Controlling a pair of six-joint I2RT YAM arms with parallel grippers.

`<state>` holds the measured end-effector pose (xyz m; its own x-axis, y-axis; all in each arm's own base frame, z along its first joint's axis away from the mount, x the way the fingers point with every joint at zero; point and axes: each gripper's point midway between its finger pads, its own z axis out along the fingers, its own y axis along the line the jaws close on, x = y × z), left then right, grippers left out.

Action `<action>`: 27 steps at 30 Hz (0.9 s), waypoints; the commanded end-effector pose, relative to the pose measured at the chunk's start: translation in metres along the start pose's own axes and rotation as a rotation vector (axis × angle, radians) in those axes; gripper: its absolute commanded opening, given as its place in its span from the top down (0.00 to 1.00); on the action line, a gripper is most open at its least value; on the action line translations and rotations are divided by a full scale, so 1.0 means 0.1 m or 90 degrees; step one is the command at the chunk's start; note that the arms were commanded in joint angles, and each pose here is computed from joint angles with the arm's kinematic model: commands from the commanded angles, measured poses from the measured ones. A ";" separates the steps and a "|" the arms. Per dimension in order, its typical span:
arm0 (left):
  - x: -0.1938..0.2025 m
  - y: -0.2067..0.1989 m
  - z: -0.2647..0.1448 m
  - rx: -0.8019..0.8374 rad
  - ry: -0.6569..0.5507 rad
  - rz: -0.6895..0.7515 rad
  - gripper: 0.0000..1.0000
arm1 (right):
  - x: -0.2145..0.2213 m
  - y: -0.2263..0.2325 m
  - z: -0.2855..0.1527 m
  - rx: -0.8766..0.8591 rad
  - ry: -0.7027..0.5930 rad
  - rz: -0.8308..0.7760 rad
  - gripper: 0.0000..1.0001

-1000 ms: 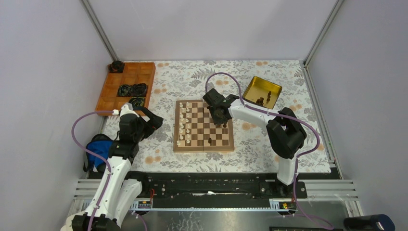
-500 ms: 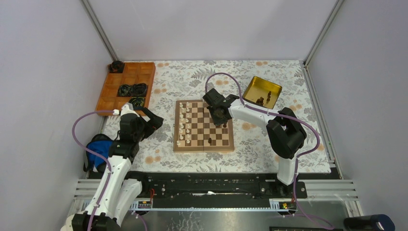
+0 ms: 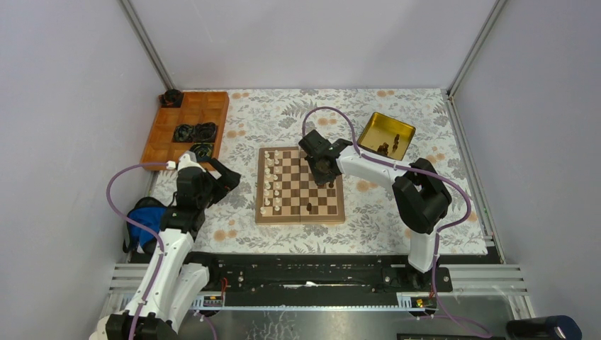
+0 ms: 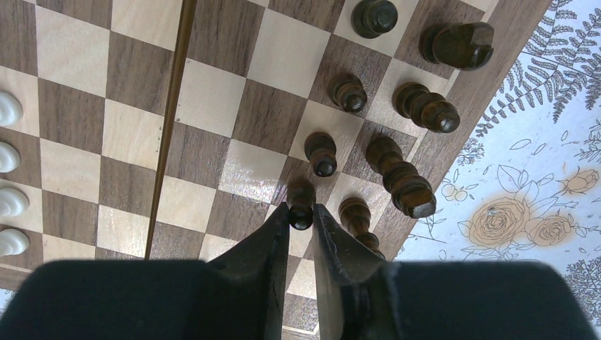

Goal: Set up the chess pieces on the board
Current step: Place the chess piece on the chessboard.

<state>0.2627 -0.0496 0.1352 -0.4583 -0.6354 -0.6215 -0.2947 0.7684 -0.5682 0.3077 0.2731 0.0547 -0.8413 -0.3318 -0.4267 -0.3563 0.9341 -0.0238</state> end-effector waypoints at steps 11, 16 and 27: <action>-0.10 -0.03 0.00 0.006 -0.026 -0.001 0.01 | -0.25 0.02 -0.25 -0.021 -0.042 0.005 0.70; -0.11 -0.04 0.00 0.007 -0.027 -0.001 0.01 | -0.28 0.02 -0.30 -0.023 -0.049 0.004 0.69; -0.15 -0.08 0.01 0.009 -0.029 -0.003 0.01 | -0.41 0.11 -0.67 -0.049 -0.094 -0.021 0.68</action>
<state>0.2629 -0.0496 0.1327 -0.4645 -0.6352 -0.6171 -0.3007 0.7685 -0.5648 0.3105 0.2756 0.0801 -0.8208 -0.3376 -0.4607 -0.3728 0.9278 -0.0158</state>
